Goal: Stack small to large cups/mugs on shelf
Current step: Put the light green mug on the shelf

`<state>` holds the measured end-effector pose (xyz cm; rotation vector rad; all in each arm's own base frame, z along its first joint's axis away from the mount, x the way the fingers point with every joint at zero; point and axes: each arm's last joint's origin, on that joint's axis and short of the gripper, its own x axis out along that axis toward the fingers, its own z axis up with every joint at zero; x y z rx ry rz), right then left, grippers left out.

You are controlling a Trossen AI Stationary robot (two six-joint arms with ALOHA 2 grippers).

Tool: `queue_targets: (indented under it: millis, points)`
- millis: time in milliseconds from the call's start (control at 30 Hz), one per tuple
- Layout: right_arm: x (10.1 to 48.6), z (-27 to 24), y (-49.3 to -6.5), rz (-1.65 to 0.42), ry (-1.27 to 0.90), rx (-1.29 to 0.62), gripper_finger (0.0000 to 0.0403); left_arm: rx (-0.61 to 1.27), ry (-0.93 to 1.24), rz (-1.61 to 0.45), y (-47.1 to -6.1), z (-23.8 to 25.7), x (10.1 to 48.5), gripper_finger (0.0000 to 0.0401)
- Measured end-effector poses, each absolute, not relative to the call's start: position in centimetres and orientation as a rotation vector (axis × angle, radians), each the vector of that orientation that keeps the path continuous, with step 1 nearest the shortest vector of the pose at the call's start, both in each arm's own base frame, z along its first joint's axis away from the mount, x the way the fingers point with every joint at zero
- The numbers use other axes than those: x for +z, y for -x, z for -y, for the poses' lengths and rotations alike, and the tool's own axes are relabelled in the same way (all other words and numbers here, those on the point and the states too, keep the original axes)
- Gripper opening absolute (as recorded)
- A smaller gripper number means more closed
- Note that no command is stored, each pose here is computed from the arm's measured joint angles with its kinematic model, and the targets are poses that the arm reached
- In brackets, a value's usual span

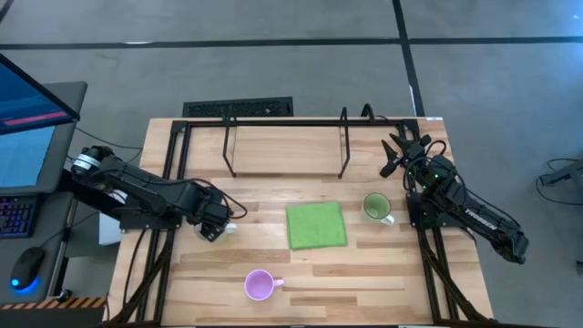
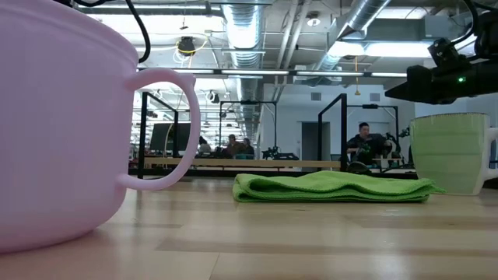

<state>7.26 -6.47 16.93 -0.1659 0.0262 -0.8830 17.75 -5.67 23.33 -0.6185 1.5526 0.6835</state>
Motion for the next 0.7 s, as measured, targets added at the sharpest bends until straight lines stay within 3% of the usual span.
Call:
queue_targets:
  millis: [700]
  points:
    - [16.93, 6.47, -7.26, -0.026, 0.166, -0.883, 0.0184, 0.790, 0.646, -1.485, -17.92, 5.10, 23.33, 0.0295]
